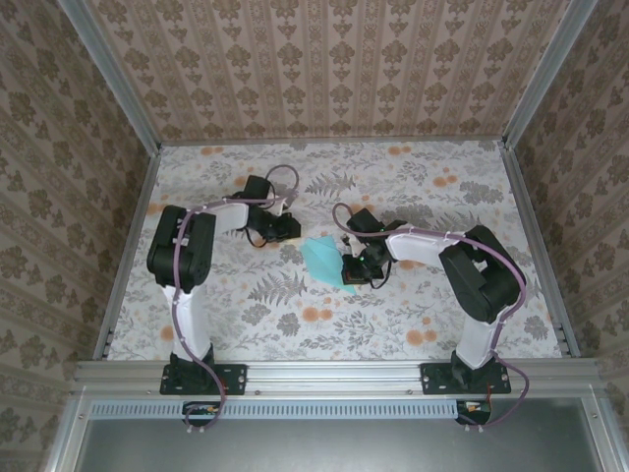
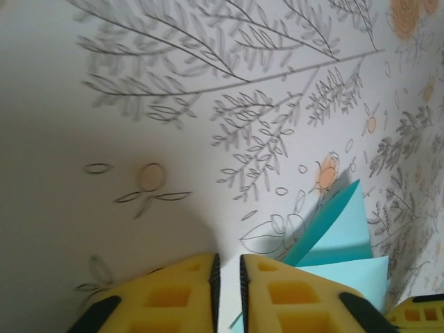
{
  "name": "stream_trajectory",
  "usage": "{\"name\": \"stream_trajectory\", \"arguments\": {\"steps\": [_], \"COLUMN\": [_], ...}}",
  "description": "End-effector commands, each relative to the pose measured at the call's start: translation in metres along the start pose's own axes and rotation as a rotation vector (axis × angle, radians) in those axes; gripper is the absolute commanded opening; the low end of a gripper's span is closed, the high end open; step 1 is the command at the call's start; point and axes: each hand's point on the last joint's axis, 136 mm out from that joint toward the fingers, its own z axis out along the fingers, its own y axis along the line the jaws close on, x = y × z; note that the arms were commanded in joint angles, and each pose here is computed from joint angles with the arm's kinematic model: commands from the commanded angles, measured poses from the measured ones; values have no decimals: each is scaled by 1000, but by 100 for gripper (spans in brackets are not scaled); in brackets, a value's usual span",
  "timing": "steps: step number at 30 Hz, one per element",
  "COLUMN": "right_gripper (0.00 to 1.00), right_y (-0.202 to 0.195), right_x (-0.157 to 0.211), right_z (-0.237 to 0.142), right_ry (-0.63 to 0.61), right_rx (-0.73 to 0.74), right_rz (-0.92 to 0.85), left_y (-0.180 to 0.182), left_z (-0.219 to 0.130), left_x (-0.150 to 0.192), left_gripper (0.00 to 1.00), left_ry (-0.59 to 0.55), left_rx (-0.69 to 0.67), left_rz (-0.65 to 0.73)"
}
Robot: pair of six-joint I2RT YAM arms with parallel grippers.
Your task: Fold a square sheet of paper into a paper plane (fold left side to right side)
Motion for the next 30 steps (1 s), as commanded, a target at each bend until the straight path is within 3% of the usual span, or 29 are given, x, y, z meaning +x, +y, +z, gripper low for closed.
{"name": "stream_trajectory", "arguments": {"steps": [1,8,16,22,30], "right_gripper": [1,19,55,60,65], "right_y": [-25,13,7,5,10], "right_x": [28,-21,-56,-62,-59], "right_z": [15,-25,-75,-87,-97], "right_ry": [78,-173,-422,-471,-498], "right_rx": [60,-72,-97,-100,-141], "right_rz": [101,64,30,12,0], "left_y": [-8,-38,-73,-83,-91], "left_z": [-39,-79,-52,-15,20], "left_x": [-20,-5,37,53,45], "left_gripper": [25,47,52,52,52], "left_ry": [-90,-178,-128,-58,-7], "left_rx": [-18,54,191,195,218], "left_rz": [12,-51,-126,-127,-122]}}
